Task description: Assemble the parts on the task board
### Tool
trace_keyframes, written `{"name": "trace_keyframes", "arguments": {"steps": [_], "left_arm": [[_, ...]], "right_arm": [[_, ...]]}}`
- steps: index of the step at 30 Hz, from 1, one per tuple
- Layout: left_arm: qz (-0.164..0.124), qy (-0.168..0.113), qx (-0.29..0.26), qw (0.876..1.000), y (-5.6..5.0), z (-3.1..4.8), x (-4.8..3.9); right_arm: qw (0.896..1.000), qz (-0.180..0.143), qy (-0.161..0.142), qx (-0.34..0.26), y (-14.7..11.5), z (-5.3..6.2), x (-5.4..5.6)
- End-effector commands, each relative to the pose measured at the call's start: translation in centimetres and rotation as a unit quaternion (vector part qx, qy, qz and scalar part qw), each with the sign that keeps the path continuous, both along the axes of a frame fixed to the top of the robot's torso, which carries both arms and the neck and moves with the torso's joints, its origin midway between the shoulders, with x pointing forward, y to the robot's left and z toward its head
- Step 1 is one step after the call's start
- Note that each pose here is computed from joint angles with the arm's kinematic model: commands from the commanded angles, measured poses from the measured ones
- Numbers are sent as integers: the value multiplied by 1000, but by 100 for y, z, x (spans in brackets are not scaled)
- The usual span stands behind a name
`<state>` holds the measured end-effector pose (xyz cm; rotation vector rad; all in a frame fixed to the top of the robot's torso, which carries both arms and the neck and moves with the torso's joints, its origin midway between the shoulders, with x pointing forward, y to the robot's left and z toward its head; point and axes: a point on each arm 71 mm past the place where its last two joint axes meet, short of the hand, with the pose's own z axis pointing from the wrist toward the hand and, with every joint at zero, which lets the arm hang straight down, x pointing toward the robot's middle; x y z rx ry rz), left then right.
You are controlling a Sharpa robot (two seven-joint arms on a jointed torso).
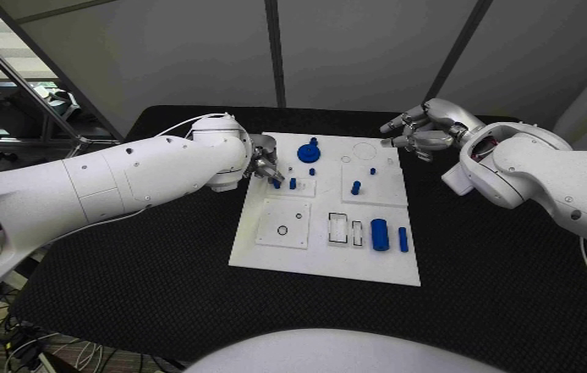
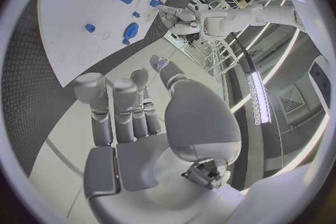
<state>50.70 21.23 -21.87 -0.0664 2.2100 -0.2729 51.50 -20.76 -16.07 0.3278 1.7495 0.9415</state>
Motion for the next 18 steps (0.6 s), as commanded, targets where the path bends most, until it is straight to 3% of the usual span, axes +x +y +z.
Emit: {"name": "trace_keyframes", "arguments": {"steps": [1,18], "left_arm": [[-4,-3,6,1000,-6,-19,-9],[-7,-12,-3,1000,-20,-24,-102]], "right_arm": [[1000,6,-3,1,11,17,-1],[1000,6,-3,1,7,16,-1]]}}
